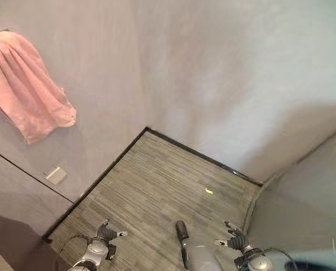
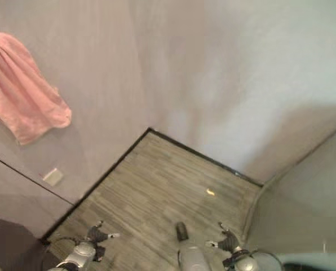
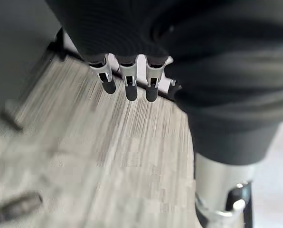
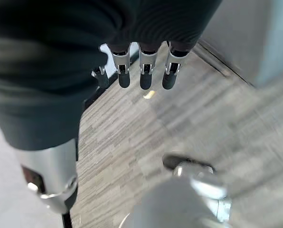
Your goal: Put brush and paste in cup on sink, flatten towel.
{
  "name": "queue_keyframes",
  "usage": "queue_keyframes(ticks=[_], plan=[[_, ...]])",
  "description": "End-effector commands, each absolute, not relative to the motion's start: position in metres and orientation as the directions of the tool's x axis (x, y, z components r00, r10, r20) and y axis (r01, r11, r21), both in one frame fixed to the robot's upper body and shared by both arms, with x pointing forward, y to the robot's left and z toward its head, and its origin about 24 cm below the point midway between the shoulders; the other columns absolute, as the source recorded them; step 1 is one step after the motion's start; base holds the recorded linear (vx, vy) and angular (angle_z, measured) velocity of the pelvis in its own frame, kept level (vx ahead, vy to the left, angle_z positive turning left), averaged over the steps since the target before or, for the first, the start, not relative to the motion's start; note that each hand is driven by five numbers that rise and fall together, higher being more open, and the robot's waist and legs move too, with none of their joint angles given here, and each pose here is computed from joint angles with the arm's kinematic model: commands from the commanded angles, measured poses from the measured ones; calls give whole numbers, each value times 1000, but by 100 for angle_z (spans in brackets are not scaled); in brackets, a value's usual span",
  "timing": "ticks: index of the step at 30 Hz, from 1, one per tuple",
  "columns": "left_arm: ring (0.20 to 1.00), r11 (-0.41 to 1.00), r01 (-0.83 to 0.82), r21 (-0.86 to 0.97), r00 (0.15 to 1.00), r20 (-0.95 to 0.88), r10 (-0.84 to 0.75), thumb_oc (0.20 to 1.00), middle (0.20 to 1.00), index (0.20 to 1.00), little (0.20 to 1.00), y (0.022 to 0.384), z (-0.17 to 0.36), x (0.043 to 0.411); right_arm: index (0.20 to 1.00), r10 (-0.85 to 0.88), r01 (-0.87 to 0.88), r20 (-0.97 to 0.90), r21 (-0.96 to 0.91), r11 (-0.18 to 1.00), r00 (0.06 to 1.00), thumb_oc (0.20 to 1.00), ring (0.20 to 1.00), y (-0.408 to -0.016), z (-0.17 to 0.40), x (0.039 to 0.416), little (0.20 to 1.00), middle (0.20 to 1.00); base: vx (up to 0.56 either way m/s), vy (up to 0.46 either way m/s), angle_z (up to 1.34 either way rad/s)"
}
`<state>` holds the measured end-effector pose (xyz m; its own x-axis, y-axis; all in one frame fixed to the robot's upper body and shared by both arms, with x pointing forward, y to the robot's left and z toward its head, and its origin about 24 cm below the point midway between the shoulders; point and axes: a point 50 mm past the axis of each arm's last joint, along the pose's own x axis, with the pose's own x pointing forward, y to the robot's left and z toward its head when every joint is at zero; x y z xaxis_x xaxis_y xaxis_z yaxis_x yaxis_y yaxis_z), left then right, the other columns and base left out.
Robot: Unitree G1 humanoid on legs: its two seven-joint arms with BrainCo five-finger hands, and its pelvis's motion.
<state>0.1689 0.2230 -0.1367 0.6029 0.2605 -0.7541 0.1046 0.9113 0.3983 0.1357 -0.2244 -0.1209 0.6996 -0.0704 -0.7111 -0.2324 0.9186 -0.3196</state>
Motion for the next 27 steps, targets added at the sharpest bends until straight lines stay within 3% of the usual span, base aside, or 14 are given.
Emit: queue_keyframes(ticks=[1,11,16,22,27], plan=[[1000,894,137,426,645,-723,246,1000,1000,1000,1000,228,-131,177,1000,-61,-214,-649,-336,917,758,1000,1000,-237,-105,143,1000,1000,434,-206,88],[1000,883,94,460,738,-628,248,1000,1000,1000,1000,235,-110,208,1000,-127,-168,-614,-400,901,779,1000,1000,-263,-93,140,1000,1000,264,-156,93],[1000,879,59,473,737,-615,282,1000,1000,1000,1000,243,-109,202,1000,-145,-164,-614,-418,893,776,1000,1000,-263,-96,141,1000,1000,596,154,48],[1000,869,99,485,754,-607,253,1000,1000,1000,1000,242,-112,187,1000,-134,-170,-591,-430,887,795,1000,1000,-252,-95,154,1000,1000,641,243,-42],[1000,835,162,526,786,-580,213,1000,1000,1000,1000,241,-107,189,1000,-85,-111,-422,-418,902,903,1000,1000,-245,-61,181,1000,1000,469,273,5]])
